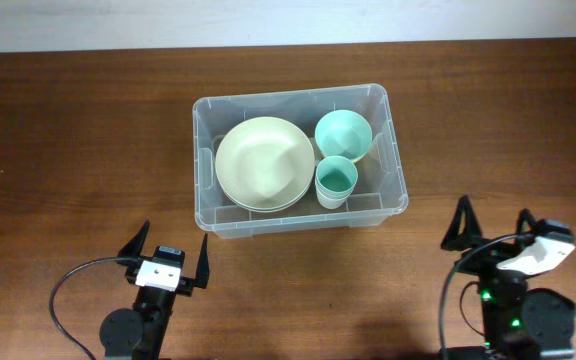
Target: Pack container
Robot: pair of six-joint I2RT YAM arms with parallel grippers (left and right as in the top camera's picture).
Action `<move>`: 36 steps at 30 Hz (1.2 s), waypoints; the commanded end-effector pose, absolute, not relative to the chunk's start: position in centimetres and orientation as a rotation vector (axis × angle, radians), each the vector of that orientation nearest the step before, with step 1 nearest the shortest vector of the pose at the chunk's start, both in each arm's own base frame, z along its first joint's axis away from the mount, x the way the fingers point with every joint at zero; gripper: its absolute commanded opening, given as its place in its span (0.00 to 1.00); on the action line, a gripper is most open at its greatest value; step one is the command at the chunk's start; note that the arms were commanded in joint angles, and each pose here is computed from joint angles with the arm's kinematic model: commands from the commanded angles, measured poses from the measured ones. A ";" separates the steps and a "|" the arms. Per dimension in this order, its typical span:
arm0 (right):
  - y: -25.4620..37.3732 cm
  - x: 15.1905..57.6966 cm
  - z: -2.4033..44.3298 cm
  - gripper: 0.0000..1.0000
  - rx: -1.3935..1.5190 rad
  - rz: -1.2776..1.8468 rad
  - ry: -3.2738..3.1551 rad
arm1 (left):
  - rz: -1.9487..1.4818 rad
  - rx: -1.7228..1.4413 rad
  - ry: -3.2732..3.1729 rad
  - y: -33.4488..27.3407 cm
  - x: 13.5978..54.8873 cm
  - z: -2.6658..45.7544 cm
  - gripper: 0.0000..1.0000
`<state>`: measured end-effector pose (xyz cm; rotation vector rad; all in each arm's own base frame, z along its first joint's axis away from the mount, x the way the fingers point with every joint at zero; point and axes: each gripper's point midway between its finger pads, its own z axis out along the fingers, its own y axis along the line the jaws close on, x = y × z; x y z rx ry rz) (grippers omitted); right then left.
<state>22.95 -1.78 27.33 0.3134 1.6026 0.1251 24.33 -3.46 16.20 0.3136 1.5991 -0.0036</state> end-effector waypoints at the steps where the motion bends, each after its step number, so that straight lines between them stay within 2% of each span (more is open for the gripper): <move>1: -0.2 23.6 25.9 0.99 0.152 0.114 1.581 | 0.011 0.319 1.599 -3.3 24.3 16.1 1.00; 7: 1.6 24.5 26.3 0.99 -0.021 0.107 1.447 | 0.011 0.319 1.599 -3.3 24.3 16.1 1.00; 23: 1.7 22.6 27.0 0.99 -0.031 0.112 1.345 | 0.011 0.319 1.599 -3.3 24.3 16.1 1.00; 36: 1.8 24.2 21.3 0.99 -0.050 0.094 1.437 | 0.011 0.319 1.599 -3.3 24.3 16.1 1.00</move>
